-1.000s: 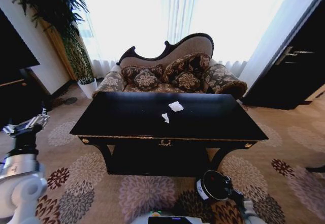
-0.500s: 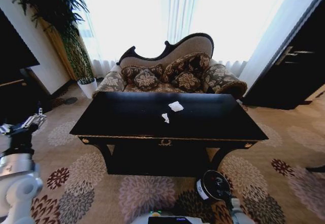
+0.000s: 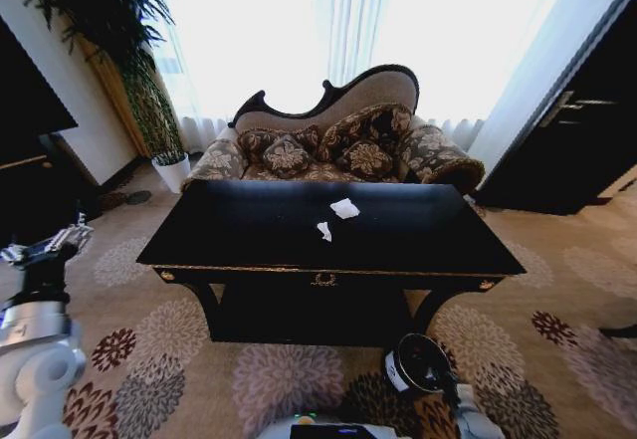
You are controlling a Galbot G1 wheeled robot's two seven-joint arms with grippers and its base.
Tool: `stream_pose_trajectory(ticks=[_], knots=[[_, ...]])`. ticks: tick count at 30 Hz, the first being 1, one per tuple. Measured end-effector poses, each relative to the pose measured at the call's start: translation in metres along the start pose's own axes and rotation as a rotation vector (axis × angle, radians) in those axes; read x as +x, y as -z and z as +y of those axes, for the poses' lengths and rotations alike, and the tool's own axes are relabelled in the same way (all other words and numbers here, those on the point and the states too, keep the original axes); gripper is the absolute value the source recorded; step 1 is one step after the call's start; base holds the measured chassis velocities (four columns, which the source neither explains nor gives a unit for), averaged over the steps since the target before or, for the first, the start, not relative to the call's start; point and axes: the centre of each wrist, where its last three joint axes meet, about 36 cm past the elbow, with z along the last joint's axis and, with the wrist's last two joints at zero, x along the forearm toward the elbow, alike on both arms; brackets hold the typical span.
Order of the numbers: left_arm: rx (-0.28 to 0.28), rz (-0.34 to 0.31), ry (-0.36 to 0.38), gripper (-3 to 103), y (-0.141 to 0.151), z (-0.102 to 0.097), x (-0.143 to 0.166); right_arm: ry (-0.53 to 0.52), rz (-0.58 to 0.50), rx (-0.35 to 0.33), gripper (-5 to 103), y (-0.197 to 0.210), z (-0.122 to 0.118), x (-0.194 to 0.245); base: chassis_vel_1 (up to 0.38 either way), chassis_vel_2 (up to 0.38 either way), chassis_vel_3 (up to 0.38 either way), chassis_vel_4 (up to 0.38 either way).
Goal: Move to the front of the table and place the trash on the table into the trash bin.
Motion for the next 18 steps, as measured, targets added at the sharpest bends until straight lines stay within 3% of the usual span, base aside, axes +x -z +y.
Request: stream_pose_trajectory(ticks=[3, 5, 9, 11, 12, 16, 17, 18], knots=[[0.001, 0.002, -0.001, 100, -0.001, -0.001, 0.0, 0.006, 0.002, -0.008, 52, -0.004, 0.004, 0.003, 0.0, 0.0, 0.0, 0.0], [0.001, 0.001, -0.001, 100, -0.001, -0.001, 0.0, 0.01, 0.001, -0.009, 52, -0.004, 0.005, 0.005, 0.0, 0.0, 0.0, 0.0], [0.008, -0.001, 0.013, 100, -0.005, 0.006, -0.003, 0.038, -0.022, -0.024, 74, -0.008, 0.02, 0.019, 0.0, 0.0, 0.0, 0.0], [0.011, 0.002, 0.014, 100, -0.008, 0.007, -0.005, 0.04, -0.028, -0.031, 74, -0.009, 0.022, 0.022, 0.0, 0.0, 0.0, 0.0], [0.019, 0.013, 0.01, 100, -0.014, 0.005, -0.007, 0.047, -0.045, -0.045, 85, -0.009, 0.027, 0.03, 0.0, 0.0, 0.0, 0.0], [0.026, 0.028, -0.002, 100, -0.021, 0.001, -0.008, 0.073, -0.085, -0.046, 90, -0.011, 0.031, 0.04, 0.0, 0.0, 0.0, 0.0], [0.028, 0.031, -0.005, 100, -0.022, -0.001, -0.008, 0.081, -0.099, -0.045, 99, -0.01, 0.031, 0.043, 0.0, 0.0, 0.0, 0.0], [0.032, 0.031, -0.011, 100, -0.023, -0.004, -0.008, 0.092, -0.121, -0.049, 99, -0.009, 0.031, 0.047, 0.0, 0.0, 0.0, 0.0]])
